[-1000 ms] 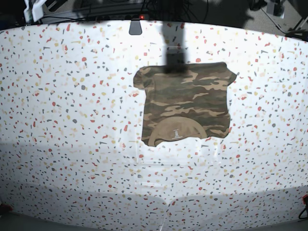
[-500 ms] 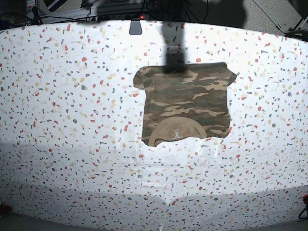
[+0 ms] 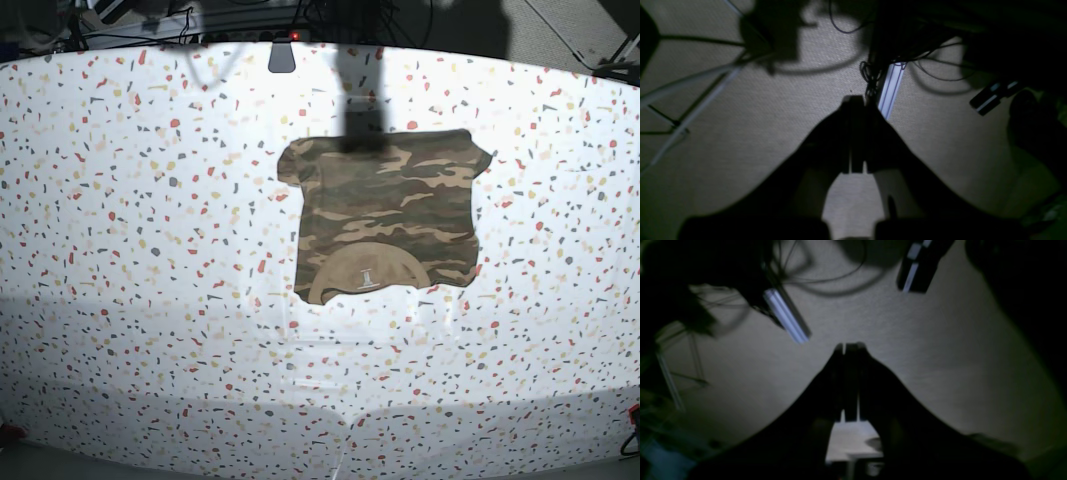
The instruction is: Fold the T-shirt properly
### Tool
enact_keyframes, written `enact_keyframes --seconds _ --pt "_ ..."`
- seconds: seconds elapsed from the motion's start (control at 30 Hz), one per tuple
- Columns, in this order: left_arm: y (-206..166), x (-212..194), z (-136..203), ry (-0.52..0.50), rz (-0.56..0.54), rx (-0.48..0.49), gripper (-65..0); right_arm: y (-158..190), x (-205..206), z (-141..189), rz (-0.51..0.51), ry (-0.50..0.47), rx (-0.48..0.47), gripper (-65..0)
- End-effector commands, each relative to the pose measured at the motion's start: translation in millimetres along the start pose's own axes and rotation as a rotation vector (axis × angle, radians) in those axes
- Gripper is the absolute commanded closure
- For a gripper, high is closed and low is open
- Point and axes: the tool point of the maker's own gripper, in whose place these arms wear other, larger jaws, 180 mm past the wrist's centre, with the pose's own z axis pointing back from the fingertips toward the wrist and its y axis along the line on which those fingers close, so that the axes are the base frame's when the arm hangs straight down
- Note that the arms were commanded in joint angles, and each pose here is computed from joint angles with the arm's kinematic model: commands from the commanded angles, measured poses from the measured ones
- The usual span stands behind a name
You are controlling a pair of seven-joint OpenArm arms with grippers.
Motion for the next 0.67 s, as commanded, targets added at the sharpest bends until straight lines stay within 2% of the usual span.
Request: enact_keyframes --seconds 0.0,0.17,0.3,0.4,0.47,0.63 --pt "5 -3 1 0.008 0.009 0.005 0.0 -3 0 -1 0.048 0.017 0.001 0.0" --pt "-24 10 -23 0.010 0.067 -0.037 0.0 45 6 -27 0.233 0.059 0.092 0.0" --pt "-68 22 -41 -0.011 0.098 -0.100 0.0 78 9 -44 0.304 0.087 0.089 0.0" --pt "-88 22 -50 -0.013 0.089 -0.085 0.0 93 7 -51 0.353 0.094 0.072 0.0" --pt "-97 20 -54 -0.007 0.068 -0.077 0.0 97 8 -53 0.375 0.081 0.064 0.0" --pt "-109 20 -57 -0.015 0.081 -0.093 0.0 102 15 -53 0.347 0.057 0.080 0.0"
